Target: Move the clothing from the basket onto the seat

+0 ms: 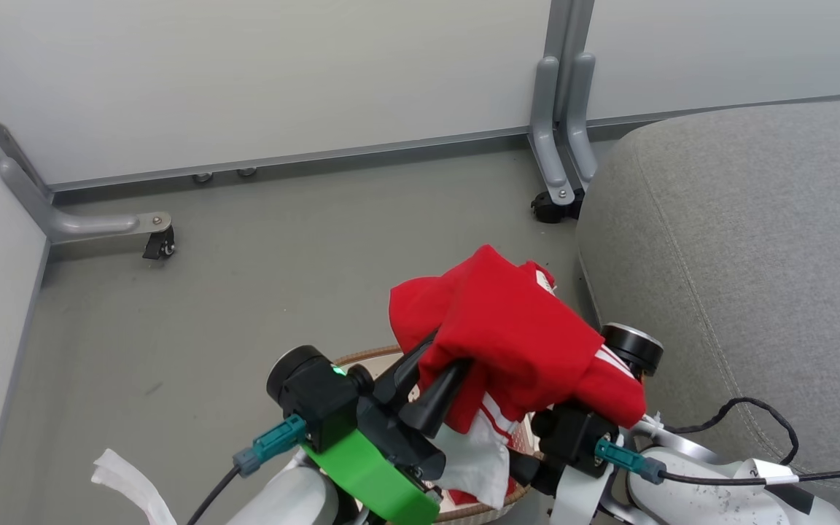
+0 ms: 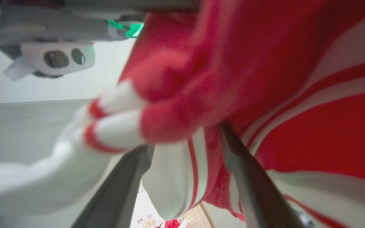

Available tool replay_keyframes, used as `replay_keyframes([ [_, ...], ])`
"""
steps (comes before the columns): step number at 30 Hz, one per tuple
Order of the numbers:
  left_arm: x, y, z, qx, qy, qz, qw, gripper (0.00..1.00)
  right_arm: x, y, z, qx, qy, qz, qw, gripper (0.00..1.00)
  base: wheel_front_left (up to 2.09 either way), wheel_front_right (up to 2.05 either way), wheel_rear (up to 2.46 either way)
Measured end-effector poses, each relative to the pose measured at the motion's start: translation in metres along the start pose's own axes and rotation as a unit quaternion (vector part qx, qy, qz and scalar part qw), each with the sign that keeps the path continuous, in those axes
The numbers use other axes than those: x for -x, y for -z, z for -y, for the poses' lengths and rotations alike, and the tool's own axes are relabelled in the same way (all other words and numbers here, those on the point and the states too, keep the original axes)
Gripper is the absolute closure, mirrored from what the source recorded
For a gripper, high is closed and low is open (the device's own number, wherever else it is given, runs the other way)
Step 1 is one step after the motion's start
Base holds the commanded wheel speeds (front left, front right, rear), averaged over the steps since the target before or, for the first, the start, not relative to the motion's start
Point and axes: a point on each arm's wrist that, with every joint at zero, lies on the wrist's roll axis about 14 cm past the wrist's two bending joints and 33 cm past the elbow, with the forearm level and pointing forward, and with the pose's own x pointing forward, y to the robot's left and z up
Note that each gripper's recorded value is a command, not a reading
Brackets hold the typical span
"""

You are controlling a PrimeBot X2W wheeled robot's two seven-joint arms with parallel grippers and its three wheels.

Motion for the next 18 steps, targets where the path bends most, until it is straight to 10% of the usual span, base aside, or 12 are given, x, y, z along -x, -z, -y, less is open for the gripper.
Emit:
replay_keyframes([
  [14, 0.001, 0.003, 0.004, 0.004, 0.005, -0.006, 1.000, 1.00, -0.017, -0.016, -0.005, -0.021, 0.002, 0.029, 0.999, 0.00, 0.00, 0.00, 0.00],
  [16, 0.002, 0.003, 0.004, 0.004, 0.005, -0.007, 1.000, 1.00, -0.017, -0.016, -0.006, -0.035, 0.006, 0.031, 0.999, 1.00, 0.00, 0.00, 0.00],
  [18, 0.002, 0.003, 0.003, 0.003, 0.004, -0.007, 1.000, 1.00, -0.018, -0.017, -0.004, -0.041, 0.012, 0.035, 0.998, 1.00, 0.00, 0.00, 0.00],
])
